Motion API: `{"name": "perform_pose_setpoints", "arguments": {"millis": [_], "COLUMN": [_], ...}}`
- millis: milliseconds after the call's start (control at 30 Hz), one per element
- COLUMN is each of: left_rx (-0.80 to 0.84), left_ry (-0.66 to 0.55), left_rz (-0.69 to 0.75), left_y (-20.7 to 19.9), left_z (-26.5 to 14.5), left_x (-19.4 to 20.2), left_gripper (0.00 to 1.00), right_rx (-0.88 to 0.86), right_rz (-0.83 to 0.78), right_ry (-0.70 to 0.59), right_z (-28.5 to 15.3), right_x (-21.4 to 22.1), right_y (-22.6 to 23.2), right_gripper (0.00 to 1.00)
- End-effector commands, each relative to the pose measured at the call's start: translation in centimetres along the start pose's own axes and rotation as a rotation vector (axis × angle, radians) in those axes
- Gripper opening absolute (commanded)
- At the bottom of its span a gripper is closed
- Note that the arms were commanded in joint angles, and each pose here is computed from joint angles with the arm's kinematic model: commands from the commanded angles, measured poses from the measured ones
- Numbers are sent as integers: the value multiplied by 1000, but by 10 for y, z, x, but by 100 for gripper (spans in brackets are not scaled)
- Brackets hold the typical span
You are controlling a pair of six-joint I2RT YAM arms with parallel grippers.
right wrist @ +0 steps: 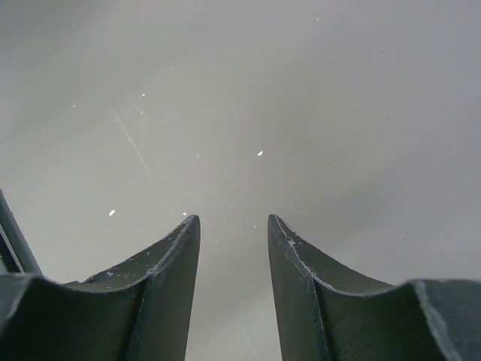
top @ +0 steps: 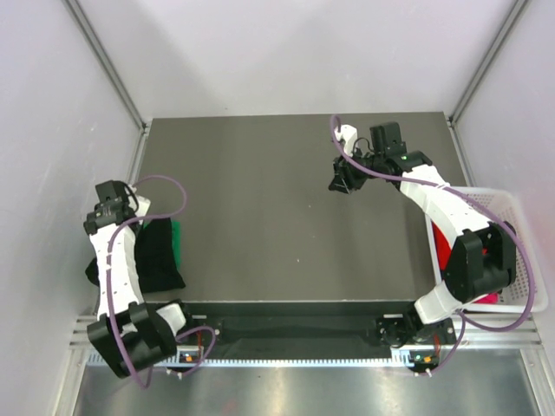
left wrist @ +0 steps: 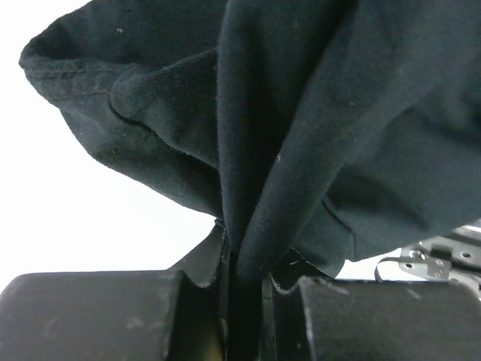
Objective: Fold and stack the t-shirts
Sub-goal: Neatly place the folded tshirt to the corner
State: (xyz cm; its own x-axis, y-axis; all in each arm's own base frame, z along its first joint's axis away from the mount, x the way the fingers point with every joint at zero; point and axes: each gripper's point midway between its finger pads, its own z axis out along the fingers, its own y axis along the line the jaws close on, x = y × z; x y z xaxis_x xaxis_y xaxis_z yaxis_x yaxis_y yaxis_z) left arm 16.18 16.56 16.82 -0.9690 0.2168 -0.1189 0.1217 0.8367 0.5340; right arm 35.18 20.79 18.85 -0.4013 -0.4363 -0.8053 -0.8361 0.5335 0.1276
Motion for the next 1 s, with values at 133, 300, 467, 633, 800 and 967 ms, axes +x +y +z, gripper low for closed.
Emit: {"name": "perform_pose_setpoints", "arguments": {"millis": [133,300,467,633,800,967], "left_rx": [-101,-118,-122,-149,-129,-98], "left_ry": [-11,-4,-21,-26,-37,-145], "left_rz": [-127,-163,-186,-200,-215,-277], "left_y": [42,52,54,63,62,78], "left_z": [32,49,63,69,75,44], "left_x": [-1,0,-10,-15,-22,-46], "left_gripper": [0,0,0,0,0,35], "right_rx": [-25,-28,-31,-31,-34,-40], "right_rz": [-6,-2,1,2,2,7], "right_ry": [-49,-46,-43,-39,-40,-36], "right_z": [3,4,6,7,8,10], "right_x": [-10,-8,-6,-4,-3,0], "right_y": [-2,-2,-2,-2,-2,-1], "right_gripper": [42,42,42,42,42,42]}}
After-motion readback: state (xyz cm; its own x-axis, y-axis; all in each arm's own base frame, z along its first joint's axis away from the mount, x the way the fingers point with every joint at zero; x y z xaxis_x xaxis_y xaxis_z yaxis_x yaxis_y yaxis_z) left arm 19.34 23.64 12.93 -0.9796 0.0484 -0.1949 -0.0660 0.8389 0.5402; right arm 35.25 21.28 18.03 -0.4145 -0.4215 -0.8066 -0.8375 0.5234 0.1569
